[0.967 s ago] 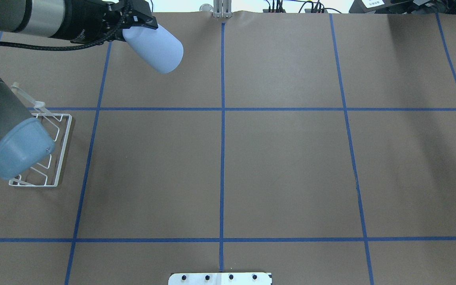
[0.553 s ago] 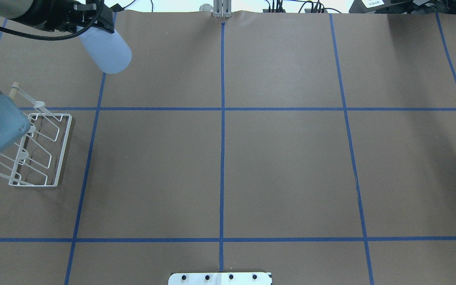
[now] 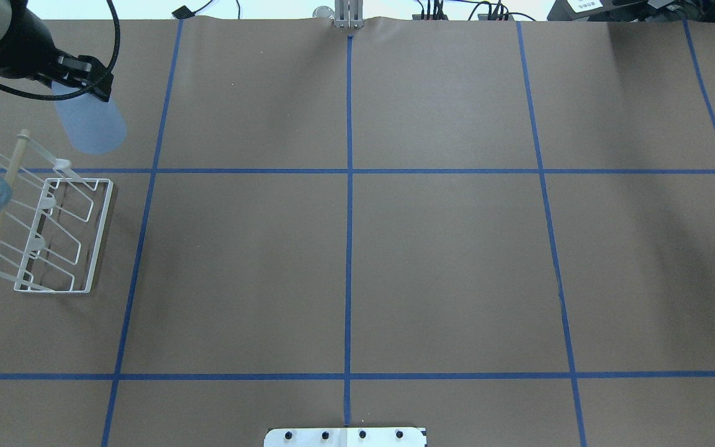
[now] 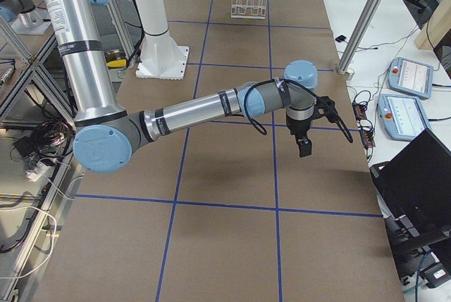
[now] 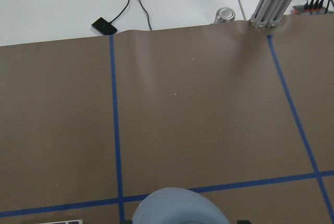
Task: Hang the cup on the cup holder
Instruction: 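Lower the cup onto a peg of the white rack with the left gripper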
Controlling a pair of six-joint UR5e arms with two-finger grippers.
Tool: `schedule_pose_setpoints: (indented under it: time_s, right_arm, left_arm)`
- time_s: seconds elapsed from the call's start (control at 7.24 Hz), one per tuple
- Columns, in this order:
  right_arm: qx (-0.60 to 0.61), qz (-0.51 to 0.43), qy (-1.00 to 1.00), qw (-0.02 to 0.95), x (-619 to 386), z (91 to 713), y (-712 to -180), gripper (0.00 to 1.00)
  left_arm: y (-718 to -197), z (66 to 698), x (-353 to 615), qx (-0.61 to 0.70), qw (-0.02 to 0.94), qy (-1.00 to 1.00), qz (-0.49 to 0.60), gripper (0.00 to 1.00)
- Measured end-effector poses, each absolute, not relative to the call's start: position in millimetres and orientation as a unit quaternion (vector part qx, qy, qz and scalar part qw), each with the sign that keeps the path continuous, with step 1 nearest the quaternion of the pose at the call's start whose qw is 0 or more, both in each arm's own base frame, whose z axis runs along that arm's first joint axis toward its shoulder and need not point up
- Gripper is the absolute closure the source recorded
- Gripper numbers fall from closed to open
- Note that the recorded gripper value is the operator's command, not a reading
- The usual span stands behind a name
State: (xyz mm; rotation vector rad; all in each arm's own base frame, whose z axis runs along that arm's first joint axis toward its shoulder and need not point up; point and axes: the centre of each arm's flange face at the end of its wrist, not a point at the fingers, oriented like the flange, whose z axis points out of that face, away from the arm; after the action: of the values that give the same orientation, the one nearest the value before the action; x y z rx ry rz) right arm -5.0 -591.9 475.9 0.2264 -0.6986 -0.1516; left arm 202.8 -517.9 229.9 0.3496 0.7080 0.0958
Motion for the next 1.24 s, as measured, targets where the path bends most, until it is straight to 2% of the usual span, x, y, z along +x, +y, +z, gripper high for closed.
schedule_pose_setpoints:
  time_s: [0.41,1.24]
  right_arm:
    - [0.051,-0.09,-0.347,0.932,-21,443,-586,0.0]
    - [0.039,-0.09,-0.376,0.921,-26,437,-583,0.0]
  left_arm:
    - [-526,273,184,0.133,0.927,0.344,0.063,1.0]
    - [-568,327,189,0.109,0.932,0.338,0.075,1.0]
